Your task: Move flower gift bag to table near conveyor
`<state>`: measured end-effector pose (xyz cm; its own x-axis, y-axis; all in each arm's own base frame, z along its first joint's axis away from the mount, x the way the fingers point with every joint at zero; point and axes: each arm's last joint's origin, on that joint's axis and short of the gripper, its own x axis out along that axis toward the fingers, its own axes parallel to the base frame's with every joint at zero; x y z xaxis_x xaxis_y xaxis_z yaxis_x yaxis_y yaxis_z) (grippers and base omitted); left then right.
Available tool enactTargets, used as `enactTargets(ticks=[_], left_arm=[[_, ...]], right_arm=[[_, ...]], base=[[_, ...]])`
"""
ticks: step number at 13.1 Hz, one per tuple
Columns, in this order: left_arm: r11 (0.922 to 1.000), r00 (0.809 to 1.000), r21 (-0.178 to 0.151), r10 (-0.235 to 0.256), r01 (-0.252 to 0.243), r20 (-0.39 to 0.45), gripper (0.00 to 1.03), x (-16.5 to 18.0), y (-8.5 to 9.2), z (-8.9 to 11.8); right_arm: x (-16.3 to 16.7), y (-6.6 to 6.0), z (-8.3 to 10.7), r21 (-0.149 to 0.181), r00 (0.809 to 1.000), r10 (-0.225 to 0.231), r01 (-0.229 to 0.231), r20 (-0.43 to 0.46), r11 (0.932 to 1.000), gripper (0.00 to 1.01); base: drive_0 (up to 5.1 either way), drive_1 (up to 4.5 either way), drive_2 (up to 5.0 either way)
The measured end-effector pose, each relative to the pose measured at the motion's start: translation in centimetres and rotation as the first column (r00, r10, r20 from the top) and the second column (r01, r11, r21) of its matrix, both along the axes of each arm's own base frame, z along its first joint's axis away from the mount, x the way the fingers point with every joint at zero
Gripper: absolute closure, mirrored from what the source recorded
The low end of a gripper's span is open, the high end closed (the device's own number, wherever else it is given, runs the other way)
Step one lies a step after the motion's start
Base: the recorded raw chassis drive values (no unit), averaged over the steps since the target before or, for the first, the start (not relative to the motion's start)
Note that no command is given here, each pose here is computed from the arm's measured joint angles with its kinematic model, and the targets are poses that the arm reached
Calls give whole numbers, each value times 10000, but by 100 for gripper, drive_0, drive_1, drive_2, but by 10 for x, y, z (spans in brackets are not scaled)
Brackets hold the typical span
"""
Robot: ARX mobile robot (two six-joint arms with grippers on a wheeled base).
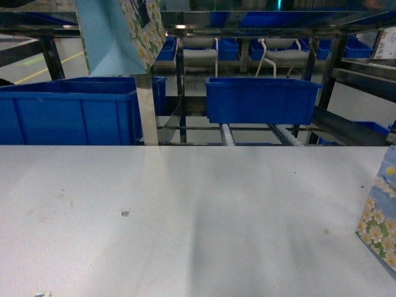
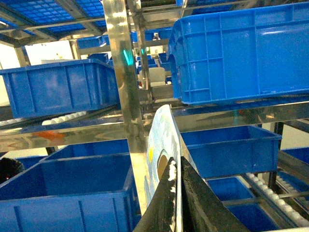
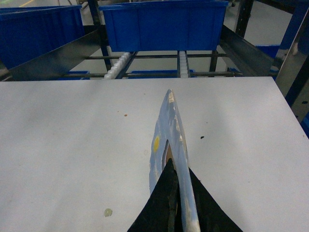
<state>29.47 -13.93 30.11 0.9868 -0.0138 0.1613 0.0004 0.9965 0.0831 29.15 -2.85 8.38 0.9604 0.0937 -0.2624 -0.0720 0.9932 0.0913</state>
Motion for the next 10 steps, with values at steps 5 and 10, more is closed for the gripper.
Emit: enactTargets(ticks=[5,10], left_arm=[[10000,10000,0,0,0,0,101,0,0,0],[10000,10000,0,0,0,0,101,0,0,0]], right_arm=[[-28,13,-4,317,9992,170,-159,-355,9994,64],[-36,13,56,210,9913,-676,656,1125,9976,1]], base=[[0,0,0],[0,0,0]])
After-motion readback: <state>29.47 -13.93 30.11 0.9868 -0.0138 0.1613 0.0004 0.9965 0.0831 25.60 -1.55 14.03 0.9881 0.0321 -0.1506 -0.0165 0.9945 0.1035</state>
